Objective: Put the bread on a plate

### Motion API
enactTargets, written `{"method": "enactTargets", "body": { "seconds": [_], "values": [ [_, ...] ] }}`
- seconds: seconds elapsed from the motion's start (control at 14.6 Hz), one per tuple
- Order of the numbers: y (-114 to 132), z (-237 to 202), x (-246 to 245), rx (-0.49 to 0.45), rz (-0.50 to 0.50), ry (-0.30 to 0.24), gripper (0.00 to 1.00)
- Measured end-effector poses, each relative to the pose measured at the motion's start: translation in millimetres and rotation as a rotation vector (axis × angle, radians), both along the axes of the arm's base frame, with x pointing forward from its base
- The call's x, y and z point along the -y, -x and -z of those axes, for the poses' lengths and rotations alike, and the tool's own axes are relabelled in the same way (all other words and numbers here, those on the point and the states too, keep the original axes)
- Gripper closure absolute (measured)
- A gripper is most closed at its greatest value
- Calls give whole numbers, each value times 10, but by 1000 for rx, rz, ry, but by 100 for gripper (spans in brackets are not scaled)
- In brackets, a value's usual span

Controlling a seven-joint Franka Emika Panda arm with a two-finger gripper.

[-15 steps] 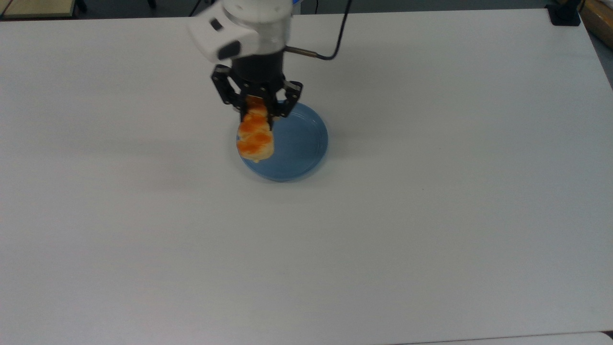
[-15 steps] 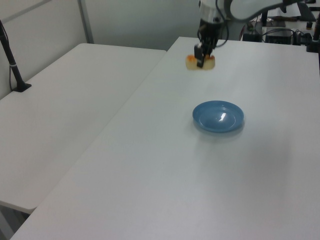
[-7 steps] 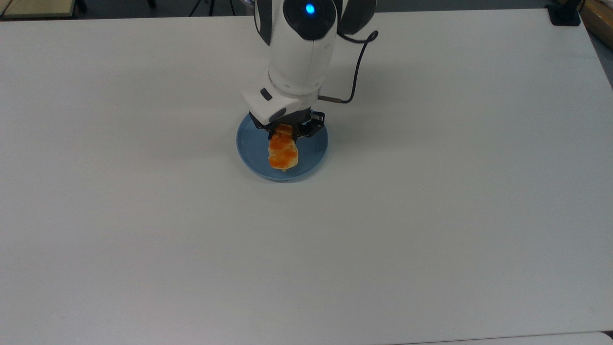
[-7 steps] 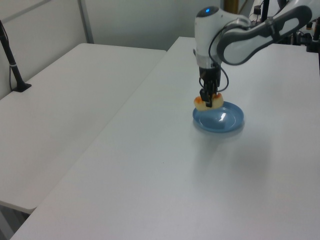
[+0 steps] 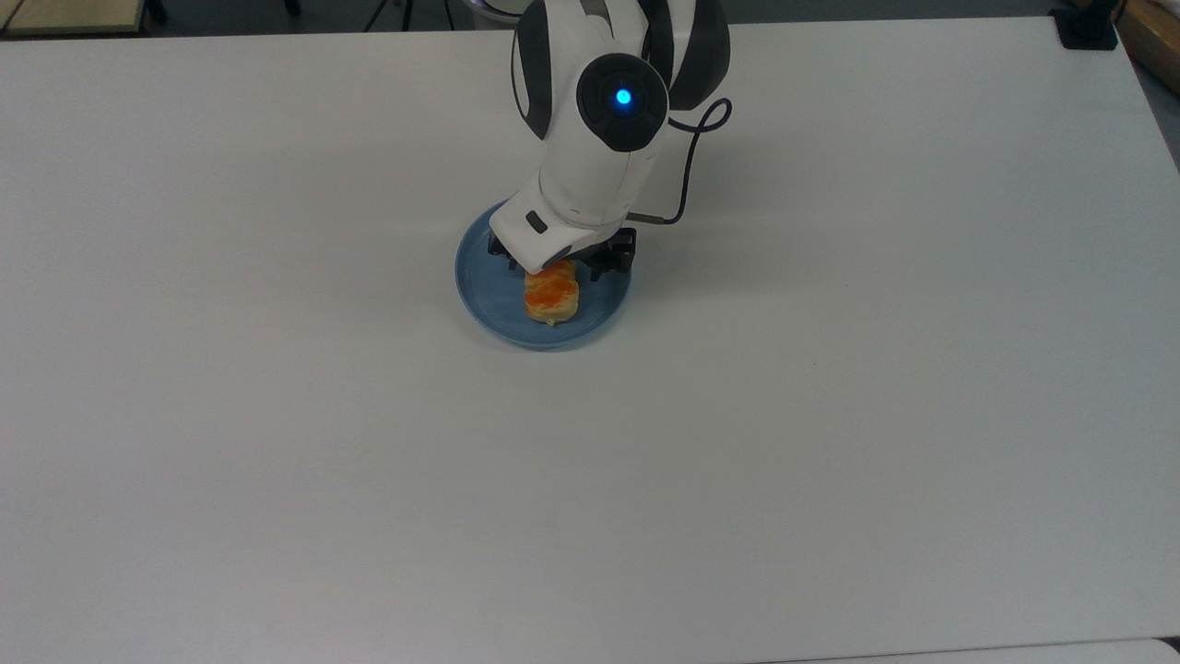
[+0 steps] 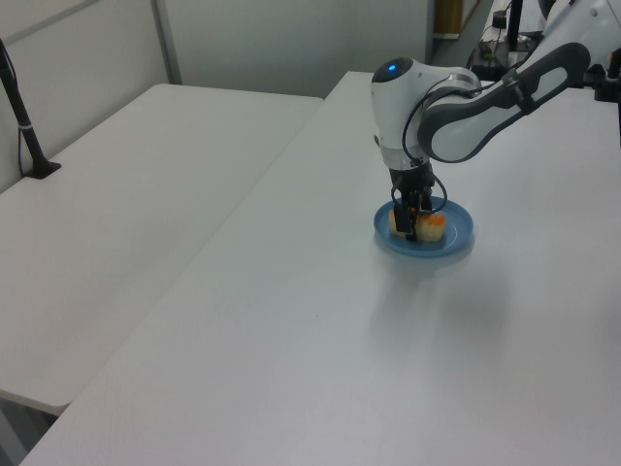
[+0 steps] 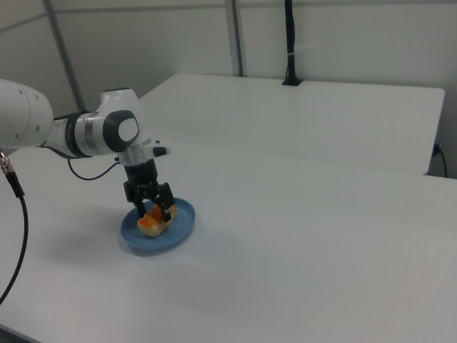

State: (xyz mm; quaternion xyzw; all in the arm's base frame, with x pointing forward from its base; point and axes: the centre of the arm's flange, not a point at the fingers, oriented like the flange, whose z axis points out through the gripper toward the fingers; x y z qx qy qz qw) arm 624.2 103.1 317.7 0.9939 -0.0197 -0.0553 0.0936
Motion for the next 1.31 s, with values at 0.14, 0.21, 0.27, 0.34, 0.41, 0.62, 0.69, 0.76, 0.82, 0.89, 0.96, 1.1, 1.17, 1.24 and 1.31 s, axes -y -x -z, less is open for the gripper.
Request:
{"method": "enactTargets", "body": {
  "seconds": [0.14, 0.21, 0.27, 0.34, 0.41, 0.62, 0.69, 0.76, 0.82, 0.89, 0.96, 1.1, 1.17, 1.24, 1.31],
  "values": [
    [-32, -113, 19, 21, 4, -4, 0],
    [-59, -239, 42, 43, 8, -9, 0],
    [-83, -419, 76, 70, 15, -14, 0],
    [-89, -628, 122, 90, 24, -17, 0],
    [-76, -872, 180, 107, 36, -21, 0],
    [71, -1612, 374, 148, 74, -45, 0],
    [179, -1894, 455, 155, 65, -52, 0],
    [260, -2042, 498, 149, 56, -60, 0],
    [346, -2179, 539, 138, 48, -77, 0],
    [456, -2369, 605, 128, 44, -103, 0],
    [510, -2466, 641, 123, 44, -112, 0],
    [576, -2582, 665, 108, 43, -121, 0],
    [573, -2564, 659, 103, 42, -120, 0],
    [558, -2528, 653, 96, 41, -120, 0],
    [550, -2508, 651, 93, 42, -120, 0]
  ]
}}
